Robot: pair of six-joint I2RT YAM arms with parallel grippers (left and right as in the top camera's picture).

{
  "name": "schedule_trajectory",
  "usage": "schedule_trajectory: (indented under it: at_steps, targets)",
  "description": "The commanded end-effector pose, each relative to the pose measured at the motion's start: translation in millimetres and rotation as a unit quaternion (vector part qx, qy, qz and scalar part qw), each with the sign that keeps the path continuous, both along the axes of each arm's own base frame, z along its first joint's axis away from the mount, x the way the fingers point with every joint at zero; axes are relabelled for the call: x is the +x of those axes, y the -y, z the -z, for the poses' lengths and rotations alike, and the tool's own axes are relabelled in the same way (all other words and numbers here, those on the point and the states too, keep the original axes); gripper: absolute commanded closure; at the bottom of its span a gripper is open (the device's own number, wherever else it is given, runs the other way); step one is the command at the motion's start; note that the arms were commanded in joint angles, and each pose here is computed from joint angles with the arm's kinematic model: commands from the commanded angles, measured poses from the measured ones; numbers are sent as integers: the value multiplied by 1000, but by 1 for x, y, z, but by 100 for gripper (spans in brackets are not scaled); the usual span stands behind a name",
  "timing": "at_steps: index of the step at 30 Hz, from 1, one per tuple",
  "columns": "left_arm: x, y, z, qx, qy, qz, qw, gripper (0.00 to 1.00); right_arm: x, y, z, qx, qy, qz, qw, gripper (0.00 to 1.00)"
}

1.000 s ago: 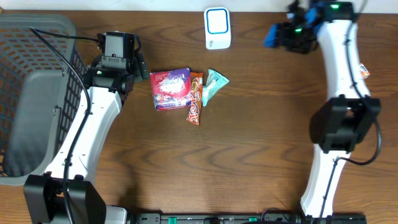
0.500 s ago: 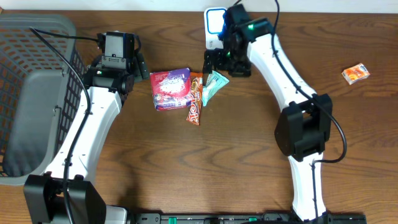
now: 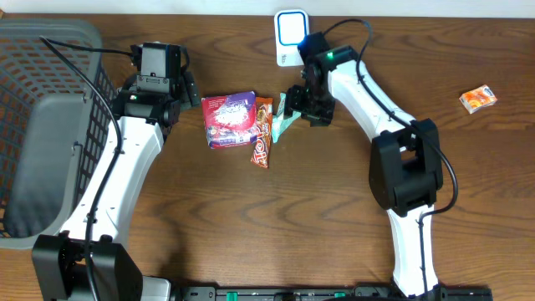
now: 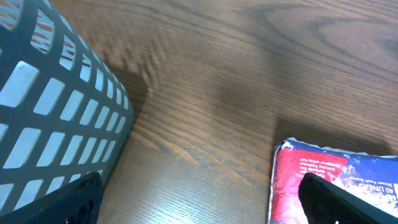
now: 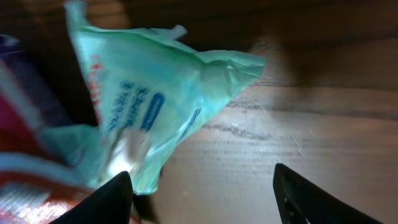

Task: Scan the item barcode
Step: 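Swing the right gripper back toward the green wipes pack, then close the right gripper on the green wipes pack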

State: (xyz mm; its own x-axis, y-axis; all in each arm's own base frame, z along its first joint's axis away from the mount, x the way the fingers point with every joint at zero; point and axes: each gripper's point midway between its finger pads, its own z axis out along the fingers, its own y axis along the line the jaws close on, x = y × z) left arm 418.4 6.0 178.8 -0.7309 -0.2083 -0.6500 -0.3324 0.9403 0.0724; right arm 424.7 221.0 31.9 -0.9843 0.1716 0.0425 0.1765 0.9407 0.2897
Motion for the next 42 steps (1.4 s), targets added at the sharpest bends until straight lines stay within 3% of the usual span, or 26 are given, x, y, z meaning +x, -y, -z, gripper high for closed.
schedule_trajectory:
  at_steps: [1,10,13,16,20,24,29,36,42]
  targets:
    - [1,-3,-2,9,0,0,1000,1,-8,-14,19,38,-25,18,999,32]
    - [1,-3,-2,9,0,0,1000,1,2,-20,21,70,-8,18,997,35]
    - [1,-3,-2,9,0,0,1000,1,6,-6,19,63,-4,15,998,49]
    - [1,-3,-2,9,0,0,1000,1,10,29,18,18,-7,41,999,53]
    - [1,-3,-2,9,0,0,1000,1,13,81,9,-42,-14,76,996,52]
    - [1,-3,-2,9,0,0,1000,1,16,109,-10,-40,-14,90,995,50]
    - [1,-3,-2,9,0,0,1000,1,20,100,-30,19,9,51,999,42]
    - [1,-3,-2,9,0,0,1000,1,22,83,-32,23,27,22,999,35]
    - [1,-3,-2,9,0,0,1000,1,36,86,-31,7,39,85,996,36]
